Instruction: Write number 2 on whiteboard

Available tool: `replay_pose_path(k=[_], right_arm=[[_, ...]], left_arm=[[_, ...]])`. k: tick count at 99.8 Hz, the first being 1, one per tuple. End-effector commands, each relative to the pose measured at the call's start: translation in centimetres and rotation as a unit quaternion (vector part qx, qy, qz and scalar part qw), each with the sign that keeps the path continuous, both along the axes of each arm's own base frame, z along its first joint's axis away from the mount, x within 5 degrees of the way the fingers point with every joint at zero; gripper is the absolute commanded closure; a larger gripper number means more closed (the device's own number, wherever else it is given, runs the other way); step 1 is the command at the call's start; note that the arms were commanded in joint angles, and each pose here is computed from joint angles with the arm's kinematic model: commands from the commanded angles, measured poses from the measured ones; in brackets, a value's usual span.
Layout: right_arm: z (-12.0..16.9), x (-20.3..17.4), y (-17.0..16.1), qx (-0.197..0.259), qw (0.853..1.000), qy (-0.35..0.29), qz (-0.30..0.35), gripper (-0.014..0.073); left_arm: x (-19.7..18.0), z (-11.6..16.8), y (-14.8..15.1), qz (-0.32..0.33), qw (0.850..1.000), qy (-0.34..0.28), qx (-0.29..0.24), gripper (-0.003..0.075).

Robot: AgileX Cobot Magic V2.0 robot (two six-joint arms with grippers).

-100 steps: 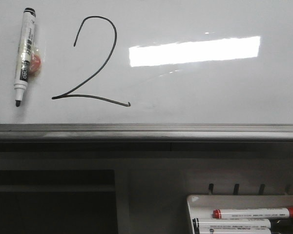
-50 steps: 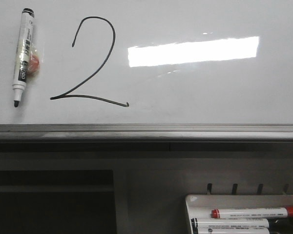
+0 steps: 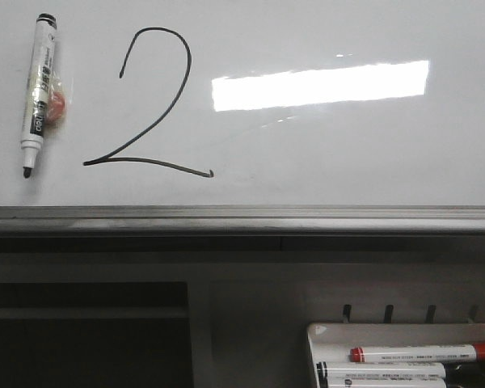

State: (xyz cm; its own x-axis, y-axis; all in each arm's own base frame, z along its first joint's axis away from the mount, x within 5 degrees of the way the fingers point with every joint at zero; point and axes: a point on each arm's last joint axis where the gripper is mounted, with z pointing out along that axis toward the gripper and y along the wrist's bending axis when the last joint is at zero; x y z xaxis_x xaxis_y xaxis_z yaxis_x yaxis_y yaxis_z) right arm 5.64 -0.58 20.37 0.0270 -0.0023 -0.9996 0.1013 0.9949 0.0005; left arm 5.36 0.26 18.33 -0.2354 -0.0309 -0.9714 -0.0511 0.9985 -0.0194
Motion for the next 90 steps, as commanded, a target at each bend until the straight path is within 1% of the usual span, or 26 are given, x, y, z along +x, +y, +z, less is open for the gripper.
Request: replay_pose_path(k=[1, 7, 14, 90], right_arm=[[-0.9, -0.1, -0.1, 0.008, 1.0, 0.014, -0.009, 0.0666], [-1.9, -0.1, -0.1, 0.014, 0.998, 0.065, -0.01, 0.0666], [-3.0, -0.3, -0.1, 0.024, 0.991, 0.128, -0.01, 0.0666], [-2.9, -0.3, -0.1, 0.024, 0.992, 0.124, -0.01, 0.0666]], left_arm=[[0.0, 0.3, 0.0, 0.001, 0.999, -0.037, -0.002, 0.0741], [0.0, 0.3, 0.0, 0.001, 0.999, -0.037, -0.002, 0.0741], [0.0, 0.3, 0.0, 0.001, 0.999, -0.037, -0.002, 0.0741], [0.0, 0.3, 0.0, 0.001, 0.999, -0.037, -0.002, 0.0741]])
